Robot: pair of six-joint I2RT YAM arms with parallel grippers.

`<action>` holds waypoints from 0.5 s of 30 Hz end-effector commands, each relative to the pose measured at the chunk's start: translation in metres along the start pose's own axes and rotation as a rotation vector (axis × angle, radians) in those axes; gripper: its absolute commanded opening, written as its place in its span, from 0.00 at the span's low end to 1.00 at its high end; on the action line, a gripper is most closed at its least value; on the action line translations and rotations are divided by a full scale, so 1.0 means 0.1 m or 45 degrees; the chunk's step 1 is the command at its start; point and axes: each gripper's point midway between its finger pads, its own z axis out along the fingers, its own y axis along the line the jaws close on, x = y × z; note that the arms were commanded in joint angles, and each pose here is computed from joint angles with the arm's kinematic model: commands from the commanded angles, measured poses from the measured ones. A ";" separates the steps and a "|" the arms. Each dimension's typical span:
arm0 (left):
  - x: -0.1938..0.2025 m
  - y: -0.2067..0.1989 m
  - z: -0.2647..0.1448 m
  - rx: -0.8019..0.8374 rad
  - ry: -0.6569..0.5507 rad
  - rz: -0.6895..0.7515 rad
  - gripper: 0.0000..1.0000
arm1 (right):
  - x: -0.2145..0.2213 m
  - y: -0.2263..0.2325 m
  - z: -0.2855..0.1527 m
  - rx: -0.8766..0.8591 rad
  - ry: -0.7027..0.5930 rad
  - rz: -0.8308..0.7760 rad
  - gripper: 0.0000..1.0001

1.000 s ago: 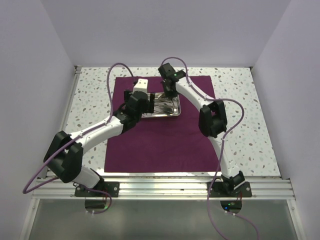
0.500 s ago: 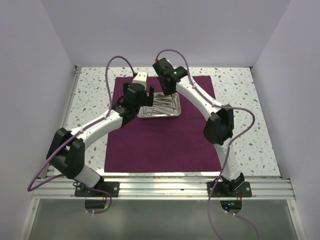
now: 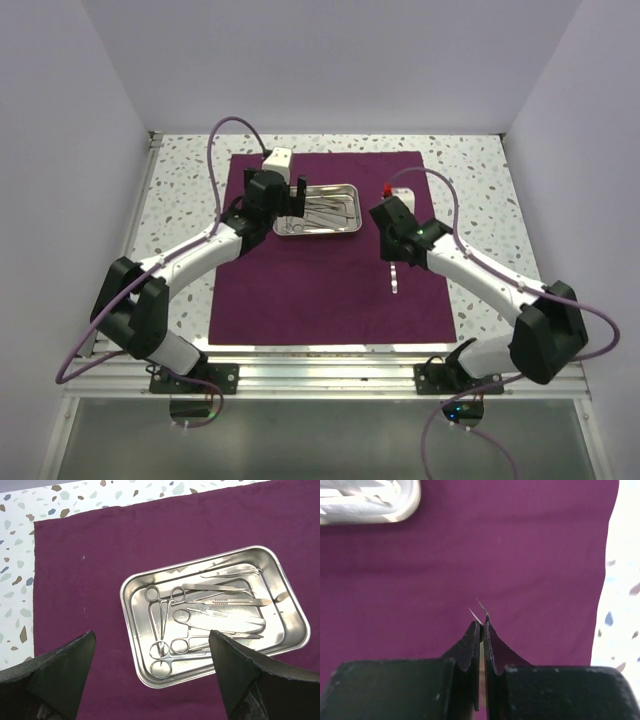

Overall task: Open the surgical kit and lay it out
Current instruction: Place the medical item in the surgical kit.

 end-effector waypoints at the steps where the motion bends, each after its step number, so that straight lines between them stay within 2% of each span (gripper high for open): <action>1: -0.24 0.04 -0.05 0.009 -0.105 -0.060 1.00 | 0.09 0.09 -0.03 -0.119 -0.076 0.224 0.00; 9: -0.38 -0.01 0.01 0.016 -0.123 -0.092 0.99 | 0.56 0.01 0.18 -0.095 0.043 0.146 0.00; 10: -0.52 -0.04 0.03 0.021 -0.149 -0.104 1.00 | 0.59 0.02 0.20 -0.102 0.054 0.144 0.07; 11: -0.58 -0.03 0.04 0.013 -0.148 -0.108 0.99 | 0.64 0.01 0.21 -0.100 0.065 0.132 0.49; 13: -0.94 -0.05 0.02 0.013 -0.213 -0.124 1.00 | 0.66 -0.05 0.20 -0.072 0.064 0.130 0.89; 14: -1.01 -0.07 0.07 0.012 -0.214 -0.115 0.99 | 0.64 -0.09 0.19 -0.050 0.050 0.124 0.99; 15: -1.03 -0.07 0.07 0.005 -0.192 -0.095 1.00 | 0.60 -0.13 0.16 -0.029 0.034 0.125 0.98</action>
